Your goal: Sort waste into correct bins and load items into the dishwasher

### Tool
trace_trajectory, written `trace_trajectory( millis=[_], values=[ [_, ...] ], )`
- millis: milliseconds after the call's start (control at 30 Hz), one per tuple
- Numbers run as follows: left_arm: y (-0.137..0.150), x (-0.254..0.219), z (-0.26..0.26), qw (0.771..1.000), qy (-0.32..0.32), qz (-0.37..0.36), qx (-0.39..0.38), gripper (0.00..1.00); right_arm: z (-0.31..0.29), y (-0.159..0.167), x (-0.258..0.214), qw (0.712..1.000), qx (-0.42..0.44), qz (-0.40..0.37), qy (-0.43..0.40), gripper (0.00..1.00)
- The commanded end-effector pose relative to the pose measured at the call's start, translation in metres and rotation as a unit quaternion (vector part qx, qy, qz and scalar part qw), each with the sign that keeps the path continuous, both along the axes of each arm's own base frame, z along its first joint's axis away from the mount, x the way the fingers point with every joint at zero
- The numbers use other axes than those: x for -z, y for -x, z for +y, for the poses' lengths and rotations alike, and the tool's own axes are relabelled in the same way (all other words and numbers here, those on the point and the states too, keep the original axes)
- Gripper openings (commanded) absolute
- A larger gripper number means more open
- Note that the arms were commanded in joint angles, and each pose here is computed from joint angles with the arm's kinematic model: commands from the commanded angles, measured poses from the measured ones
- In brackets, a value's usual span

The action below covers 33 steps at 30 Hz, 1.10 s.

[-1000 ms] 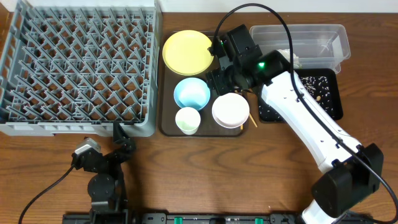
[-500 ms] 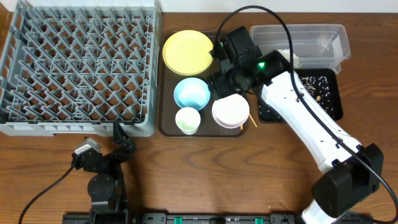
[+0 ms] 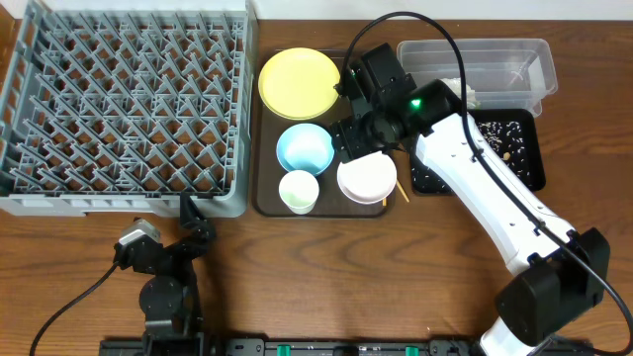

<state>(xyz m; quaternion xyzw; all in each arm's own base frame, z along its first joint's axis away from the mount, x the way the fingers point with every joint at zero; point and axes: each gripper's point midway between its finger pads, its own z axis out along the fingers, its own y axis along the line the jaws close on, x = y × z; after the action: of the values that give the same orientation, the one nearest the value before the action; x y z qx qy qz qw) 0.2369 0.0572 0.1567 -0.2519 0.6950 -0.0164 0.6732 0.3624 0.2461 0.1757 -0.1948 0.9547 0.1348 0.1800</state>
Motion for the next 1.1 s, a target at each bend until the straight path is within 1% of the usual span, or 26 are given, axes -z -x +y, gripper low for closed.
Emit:
trace_trajectory(
  millis=[0, 100, 200, 233, 300, 433, 500, 600, 667, 767, 867, 967, 1067],
  values=[
    [-0.003, 0.004, -0.007, 1.000, -0.012, 0.006, 0.023, 1.00, -0.003, -0.004, -0.013, 1.000, 0.008, -0.019, -0.004, 0.75],
    [-0.005, -0.036, -0.023, 0.996, -0.042, -0.047, 0.071, 1.00, -0.006, -0.005, -0.021, 0.999, 0.012, -0.029, -0.009, 0.77],
    [0.001, -0.074, -0.025, 0.993, -0.046, -0.080, 0.074, 1.00, -0.011, -0.005, -0.036, 0.999, 0.018, -0.046, -0.017, 0.82],
    [0.003, -0.088, -0.025, 0.992, -0.048, -0.088, 0.074, 1.00, -0.014, -0.006, -0.044, 0.998, 0.021, -0.055, -0.022, 0.85],
    [0.005, -0.117, -0.030, 0.989, -0.052, -0.109, 0.088, 1.00, -0.021, -0.006, -0.060, 0.996, 0.028, -0.075, -0.031, 0.87],
    [0.010, -0.176, -0.048, 0.978, -0.059, -0.149, 0.135, 1.00, -0.036, -0.004, -0.096, 0.991, 0.044, -0.117, -0.054, 0.91],
    [0.010, -0.197, -0.058, 0.972, -0.063, -0.159, 0.163, 1.00, -0.044, -0.002, -0.113, 0.987, 0.051, -0.136, -0.064, 0.93],
    [0.007, -0.202, -0.077, 0.961, -0.066, -0.154, 0.220, 1.00, -0.052, 0.004, -0.132, 0.983, 0.055, -0.157, -0.074, 0.95],
    [0.000, -0.187, -0.080, 0.963, -0.059, -0.124, 0.231, 1.00, -0.055, 0.009, -0.141, 0.981, 0.053, -0.168, -0.078, 0.95],
    [-0.007, -0.152, -0.083, 0.968, -0.039, -0.054, 0.243, 1.00, -0.056, 0.014, -0.145, 0.981, 0.050, -0.169, -0.081, 0.95],
    [-0.008, -0.156, -0.091, 0.962, -0.035, -0.064, 0.265, 1.00, -0.047, 0.021, -0.142, 0.983, 0.030, -0.149, -0.101, 0.89],
    [-0.005, -0.171, -0.099, 0.953, -0.041, -0.085, 0.288, 1.00, -0.029, 0.027, -0.134, 0.985, 0.009, -0.122, -0.122, 0.80],
    [-0.008, -0.177, -0.104, 0.951, -0.031, -0.055, 0.304, 1.00, -0.011, 0.026, -0.122, 0.987, 0.003, -0.102, -0.128, 0.77]
  ],
)
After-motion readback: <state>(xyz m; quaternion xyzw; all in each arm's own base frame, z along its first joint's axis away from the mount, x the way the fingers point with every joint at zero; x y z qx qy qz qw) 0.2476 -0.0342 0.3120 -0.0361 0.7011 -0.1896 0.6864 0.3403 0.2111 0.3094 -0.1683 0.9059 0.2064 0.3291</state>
